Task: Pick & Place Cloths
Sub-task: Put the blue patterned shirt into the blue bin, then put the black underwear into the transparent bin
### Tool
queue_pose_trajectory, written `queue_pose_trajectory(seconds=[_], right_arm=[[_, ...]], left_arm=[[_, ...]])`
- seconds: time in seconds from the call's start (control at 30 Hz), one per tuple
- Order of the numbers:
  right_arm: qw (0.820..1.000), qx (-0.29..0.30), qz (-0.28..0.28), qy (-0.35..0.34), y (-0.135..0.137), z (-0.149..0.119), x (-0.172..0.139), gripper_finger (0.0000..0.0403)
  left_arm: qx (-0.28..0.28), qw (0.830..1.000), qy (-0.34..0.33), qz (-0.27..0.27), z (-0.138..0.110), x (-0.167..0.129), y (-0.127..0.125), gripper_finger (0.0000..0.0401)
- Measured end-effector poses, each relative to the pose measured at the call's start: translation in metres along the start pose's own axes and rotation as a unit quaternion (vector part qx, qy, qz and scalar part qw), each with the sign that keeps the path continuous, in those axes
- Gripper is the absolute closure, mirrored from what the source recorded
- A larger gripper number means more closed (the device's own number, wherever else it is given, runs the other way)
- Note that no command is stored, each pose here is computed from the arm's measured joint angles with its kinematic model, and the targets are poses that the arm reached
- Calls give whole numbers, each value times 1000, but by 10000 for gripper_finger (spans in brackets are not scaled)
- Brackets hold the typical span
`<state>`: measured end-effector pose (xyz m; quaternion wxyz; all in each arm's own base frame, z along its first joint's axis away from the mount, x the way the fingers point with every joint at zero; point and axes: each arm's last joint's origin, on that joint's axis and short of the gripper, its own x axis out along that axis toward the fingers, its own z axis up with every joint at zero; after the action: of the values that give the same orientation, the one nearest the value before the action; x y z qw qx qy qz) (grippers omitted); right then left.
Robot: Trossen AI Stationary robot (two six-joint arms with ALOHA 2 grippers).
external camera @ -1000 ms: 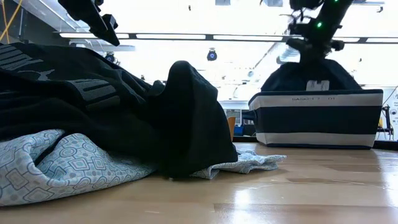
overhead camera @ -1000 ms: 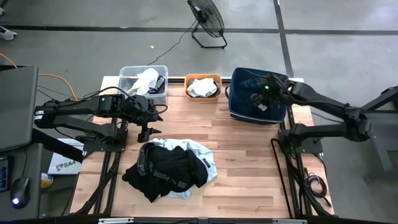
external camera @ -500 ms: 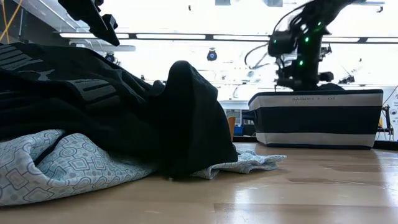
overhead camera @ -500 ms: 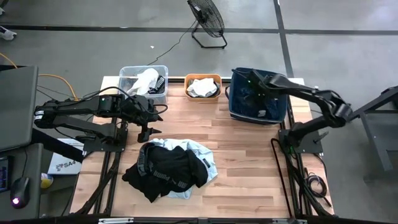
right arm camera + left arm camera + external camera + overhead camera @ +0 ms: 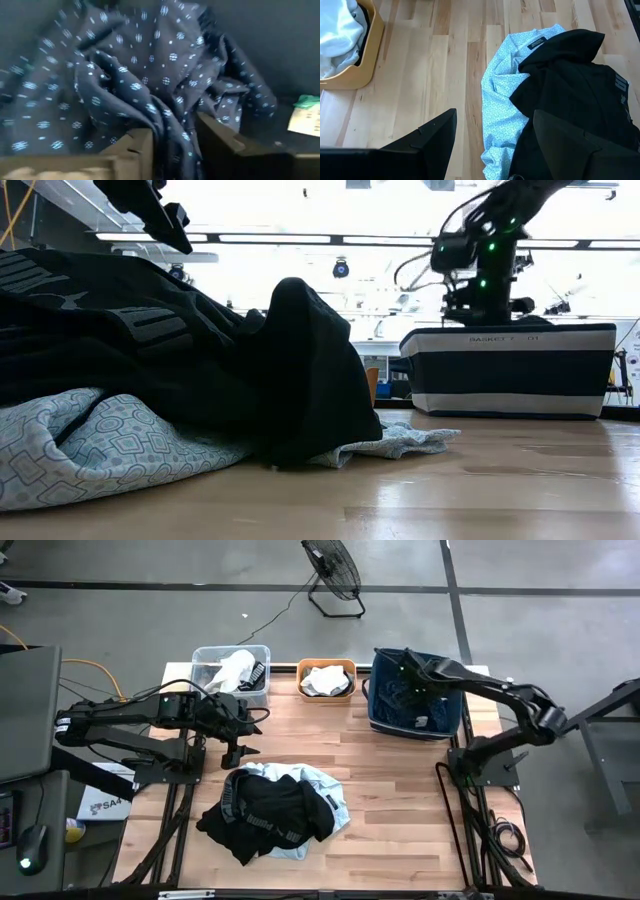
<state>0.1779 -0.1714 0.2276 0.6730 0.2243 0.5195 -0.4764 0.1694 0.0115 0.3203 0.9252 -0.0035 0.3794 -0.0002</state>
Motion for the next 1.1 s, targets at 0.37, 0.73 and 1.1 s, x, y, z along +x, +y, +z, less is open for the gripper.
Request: queue_pose_trajectory(seconds=[0.37, 0.73, 1.1], right_arm=[[988, 43, 58, -137, -27, -18, -68, 136], [963, 96, 152, -202, -39, -41, -108, 113], [953, 50, 230, -188, -14, -58, -122, 114]], left_arm=[[0, 1000, 0, 0, 0, 0, 0, 141], [-9, 1000, 15, -1, -12, 15, 0, 141], [-60, 994, 38, -87, -37, 45, -4, 141]])
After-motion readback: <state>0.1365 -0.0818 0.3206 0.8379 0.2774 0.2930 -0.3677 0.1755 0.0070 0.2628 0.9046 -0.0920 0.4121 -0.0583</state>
